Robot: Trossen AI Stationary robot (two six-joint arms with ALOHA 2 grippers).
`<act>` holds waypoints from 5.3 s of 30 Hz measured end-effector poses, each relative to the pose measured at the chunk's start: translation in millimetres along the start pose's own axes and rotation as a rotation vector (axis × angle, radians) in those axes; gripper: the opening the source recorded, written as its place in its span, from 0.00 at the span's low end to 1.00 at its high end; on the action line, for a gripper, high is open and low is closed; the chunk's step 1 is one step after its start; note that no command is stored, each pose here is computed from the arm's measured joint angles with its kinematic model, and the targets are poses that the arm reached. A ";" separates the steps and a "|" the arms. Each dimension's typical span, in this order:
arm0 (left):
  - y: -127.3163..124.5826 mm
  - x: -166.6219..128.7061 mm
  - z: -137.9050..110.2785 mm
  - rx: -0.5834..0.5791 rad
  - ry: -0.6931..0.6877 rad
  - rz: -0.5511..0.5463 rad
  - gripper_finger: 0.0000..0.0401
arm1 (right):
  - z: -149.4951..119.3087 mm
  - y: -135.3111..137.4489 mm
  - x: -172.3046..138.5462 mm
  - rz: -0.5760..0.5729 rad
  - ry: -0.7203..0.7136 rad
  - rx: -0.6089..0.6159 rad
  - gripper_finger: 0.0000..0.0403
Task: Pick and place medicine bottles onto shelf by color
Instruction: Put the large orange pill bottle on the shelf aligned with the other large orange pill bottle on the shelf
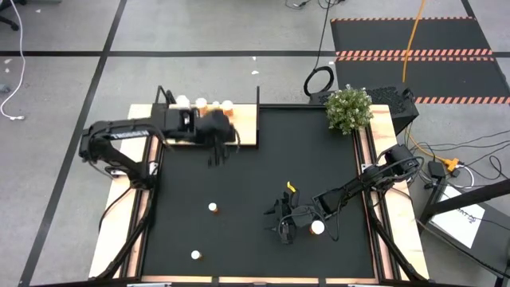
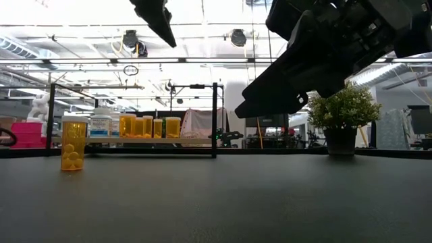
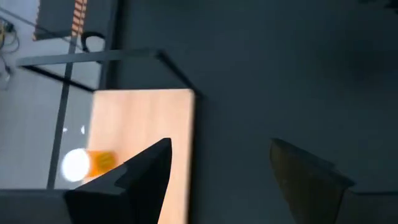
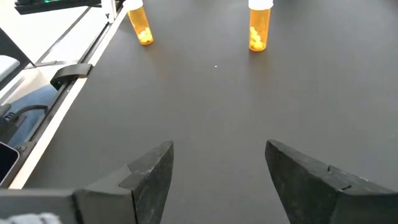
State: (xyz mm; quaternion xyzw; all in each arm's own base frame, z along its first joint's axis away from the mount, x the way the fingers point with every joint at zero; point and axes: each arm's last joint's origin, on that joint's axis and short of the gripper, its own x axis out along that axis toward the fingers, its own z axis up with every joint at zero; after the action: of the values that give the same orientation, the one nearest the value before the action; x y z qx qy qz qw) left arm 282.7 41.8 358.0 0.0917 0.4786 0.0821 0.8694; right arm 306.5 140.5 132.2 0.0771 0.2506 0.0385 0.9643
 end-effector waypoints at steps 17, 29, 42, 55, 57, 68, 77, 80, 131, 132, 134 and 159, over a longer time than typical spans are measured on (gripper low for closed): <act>-102.7 23.6 -12.6 0.120 -0.078 -0.001 0.68 | 47.5 11.7 -69.3 -0.042 0.177 0.065 0.62; -118.6 17.9 -13.4 0.139 -0.100 -0.033 0.68 | 46.5 61.5 -141.1 -0.069 0.507 0.035 0.62; -119.5 17.2 -8.7 0.093 -0.147 -0.040 0.68 | 22.4 85.8 -146.3 -0.113 0.522 0.112 0.62; -119.7 16.9 -6.1 0.104 -0.173 -0.041 0.68 | 10.0 88.5 -134.8 -0.167 0.543 0.074 0.64; -119.7 16.6 -5.3 0.101 -0.181 -0.042 0.68 | 9.7 86.2 -133.0 -0.185 0.550 0.077 0.67; -119.9 16.4 -4.1 0.097 -0.193 -0.045 0.68 | -1.5 65.2 -130.8 -0.328 0.616 0.140 0.81; -119.9 16.4 -4.0 0.097 -0.194 -0.045 0.68 | -13.5 54.4 -124.5 -0.358 0.630 0.219 0.82; -119.9 16.4 -4.0 0.096 -0.195 -0.045 0.68 | -17.5 52.3 -123.1 -0.353 0.640 0.230 0.81; -148.9 21.0 -27.2 0.069 -0.070 -0.251 0.68 | 25.3 2.9 -14.7 -0.096 0.135 0.154 0.52; -160.5 21.0 -34.3 0.108 -0.052 -0.283 0.68 | 24.1 2.2 -13.5 -0.100 0.140 0.152 0.52; -181.4 18.7 -47.8 0.164 -0.029 -0.321 0.68 | 21.4 1.2 -13.6 -0.112 0.163 0.142 0.53; -305.2 56.0 -60.7 0.345 0.114 -0.414 0.68 | 17.0 3.4 -15.4 -0.093 0.210 0.103 0.53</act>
State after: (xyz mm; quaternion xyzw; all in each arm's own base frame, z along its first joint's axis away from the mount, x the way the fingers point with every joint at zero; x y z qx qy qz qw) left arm 277.6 -236.3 207.7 0.1336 0.5421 -0.1751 0.8110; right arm 301.3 139.9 154.7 0.1105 0.3553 -0.0113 0.9281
